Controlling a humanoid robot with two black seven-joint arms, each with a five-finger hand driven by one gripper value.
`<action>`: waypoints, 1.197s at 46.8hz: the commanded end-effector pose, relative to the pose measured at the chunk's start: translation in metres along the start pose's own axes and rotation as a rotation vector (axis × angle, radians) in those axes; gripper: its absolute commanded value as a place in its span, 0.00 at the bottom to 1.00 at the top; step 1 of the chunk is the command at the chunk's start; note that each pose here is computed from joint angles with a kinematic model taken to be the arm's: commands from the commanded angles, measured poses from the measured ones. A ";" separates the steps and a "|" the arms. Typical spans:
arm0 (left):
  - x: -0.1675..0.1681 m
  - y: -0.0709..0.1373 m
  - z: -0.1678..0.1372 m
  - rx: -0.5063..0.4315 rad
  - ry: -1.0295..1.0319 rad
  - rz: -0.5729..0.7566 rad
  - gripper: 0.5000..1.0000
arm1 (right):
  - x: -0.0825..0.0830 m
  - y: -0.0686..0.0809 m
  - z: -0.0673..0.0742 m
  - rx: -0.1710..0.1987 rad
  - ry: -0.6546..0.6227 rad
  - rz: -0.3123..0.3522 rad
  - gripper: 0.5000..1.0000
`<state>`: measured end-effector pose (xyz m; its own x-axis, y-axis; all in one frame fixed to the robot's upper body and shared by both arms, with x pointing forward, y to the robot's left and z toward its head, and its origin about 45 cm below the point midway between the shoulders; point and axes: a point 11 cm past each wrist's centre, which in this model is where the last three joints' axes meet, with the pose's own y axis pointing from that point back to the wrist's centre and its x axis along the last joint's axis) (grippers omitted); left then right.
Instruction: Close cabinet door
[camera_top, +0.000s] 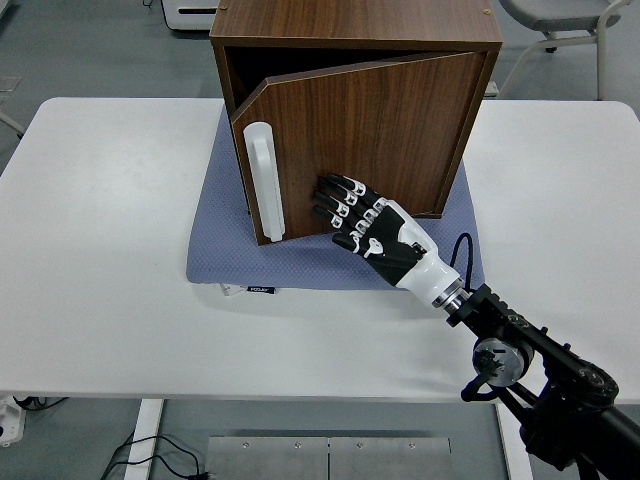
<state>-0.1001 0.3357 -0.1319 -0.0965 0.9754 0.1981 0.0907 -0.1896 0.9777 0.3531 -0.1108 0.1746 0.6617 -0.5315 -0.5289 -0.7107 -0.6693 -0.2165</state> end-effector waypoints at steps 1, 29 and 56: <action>0.000 0.000 0.000 0.001 0.000 0.001 1.00 | 0.003 -0.004 -0.001 0.004 -0.004 0.017 1.00; 0.000 0.000 0.000 -0.001 0.000 0.000 1.00 | 0.021 -0.031 -0.033 0.087 -0.036 0.130 1.00; 0.000 0.000 0.000 0.001 0.000 0.000 1.00 | 0.001 -0.009 -0.031 0.068 -0.013 -0.045 1.00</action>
<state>-0.1003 0.3358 -0.1318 -0.0964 0.9753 0.1986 0.0914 -0.1901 0.9775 0.3711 -0.1212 0.1999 0.6735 -0.5042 -0.5406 -0.7105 -0.6434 -0.2850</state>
